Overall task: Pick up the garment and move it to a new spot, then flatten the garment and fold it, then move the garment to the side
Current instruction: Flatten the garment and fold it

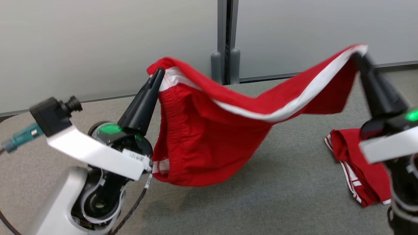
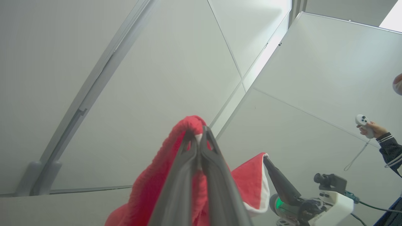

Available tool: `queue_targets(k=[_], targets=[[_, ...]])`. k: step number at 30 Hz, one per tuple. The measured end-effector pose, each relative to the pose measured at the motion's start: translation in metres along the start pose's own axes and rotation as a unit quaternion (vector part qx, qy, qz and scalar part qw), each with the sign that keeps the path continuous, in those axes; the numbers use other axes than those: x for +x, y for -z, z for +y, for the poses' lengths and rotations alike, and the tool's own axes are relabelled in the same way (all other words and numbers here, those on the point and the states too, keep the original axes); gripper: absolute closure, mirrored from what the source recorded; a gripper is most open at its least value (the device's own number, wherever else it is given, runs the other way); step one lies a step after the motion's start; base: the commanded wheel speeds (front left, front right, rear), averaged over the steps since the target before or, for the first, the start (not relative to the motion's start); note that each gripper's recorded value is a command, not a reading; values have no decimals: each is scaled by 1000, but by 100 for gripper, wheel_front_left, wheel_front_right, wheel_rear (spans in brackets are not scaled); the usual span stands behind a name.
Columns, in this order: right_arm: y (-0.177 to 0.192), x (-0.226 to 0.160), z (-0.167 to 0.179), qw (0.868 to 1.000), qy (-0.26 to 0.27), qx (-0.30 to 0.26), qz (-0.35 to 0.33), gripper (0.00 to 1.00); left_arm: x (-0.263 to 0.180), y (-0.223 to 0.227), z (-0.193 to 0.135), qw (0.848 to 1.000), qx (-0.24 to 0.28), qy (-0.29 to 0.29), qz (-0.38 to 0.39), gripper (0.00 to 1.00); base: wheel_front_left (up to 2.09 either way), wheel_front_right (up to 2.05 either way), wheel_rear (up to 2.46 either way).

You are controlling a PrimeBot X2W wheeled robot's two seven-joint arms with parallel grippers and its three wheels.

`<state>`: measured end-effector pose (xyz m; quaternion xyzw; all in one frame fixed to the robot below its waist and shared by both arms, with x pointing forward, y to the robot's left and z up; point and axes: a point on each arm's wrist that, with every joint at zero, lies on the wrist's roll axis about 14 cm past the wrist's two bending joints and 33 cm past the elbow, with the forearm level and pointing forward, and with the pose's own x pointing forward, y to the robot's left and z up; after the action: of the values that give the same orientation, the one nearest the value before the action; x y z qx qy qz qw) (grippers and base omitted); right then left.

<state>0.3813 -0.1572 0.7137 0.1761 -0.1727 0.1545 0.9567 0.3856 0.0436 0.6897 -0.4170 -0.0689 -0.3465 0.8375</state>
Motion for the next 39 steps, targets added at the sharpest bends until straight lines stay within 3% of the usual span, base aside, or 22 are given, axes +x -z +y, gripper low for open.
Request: queue_targets(k=[3, 9, 10, 11, 13, 15, 20, 22, 25, 28, 31, 34, 37, 39], targets=[[-20, 14, -10, 999, 8, 4, -32, 100, 12, 4, -3, 999, -23, 7, 44, 100, 0, 0, 0], [43, 59, -38, 995, 36, 35, 81, 100, 38, 11, 70, 988, -71, -98, 91, 100, 0, 0, 0], [43, 59, -38, 995, 36, 35, 81, 100, 38, 11, 70, 988, -71, -98, 91, 100, 0, 0, 0], [50, 80, -50, 995, 50, 20, 79, 100, 54, 2, 95, 987, -66, -125, 70, 100, 0, 0, 0], [35, 103, -62, 998, 61, 16, 29, 100, 76, -20, 110, 991, -27, -130, 26, 100, 0, 0, 0], [8, 123, -66, 997, 63, 18, -44, 100, 100, -48, 99, 994, -28, -94, -48, 100, 0, 0, 0], [-12, 141, -60, 992, 58, 27, -107, 100, 115, -80, 69, 991, -11, -27, -128, 100, 0, 0, 0], [6, 141, -57, 995, 55, 23, -78, 100, 109, -74, 70, 991, -22, -27, -127, 100, 0, 0, 0], [74, 123, -64, 996, 67, 8, 50, 100, 82, -21, 101, 995, -24, -79, -48, 100, 0, 0, 0], [152, 77, -76, 976, 88, 14, 197, 100, 31, 50, 142, 985, -47, -160, 42, 100, 0, 0, 0], [201, 33, -72, 950, 90, 27, 297, 100, -31, 119, 170, 959, -48, -234, 150, 100, 0, 0, 0], [224, -1, -69, 933, 87, 45, 346, 100, -77, 166, 178, 933, -34, -267, 238, 100, 0, 0, 0], [237, -38, -71, 914, 79, 37, 397, 100, -100, 180, 181, 920, -24, -288, 263, 100, 0, 0, 0], [247, -69, -73, 893, 73, 25, 443, 100, -116, 184, 184, 913, -6, -299, 279, 100, 0, 0, 0]])
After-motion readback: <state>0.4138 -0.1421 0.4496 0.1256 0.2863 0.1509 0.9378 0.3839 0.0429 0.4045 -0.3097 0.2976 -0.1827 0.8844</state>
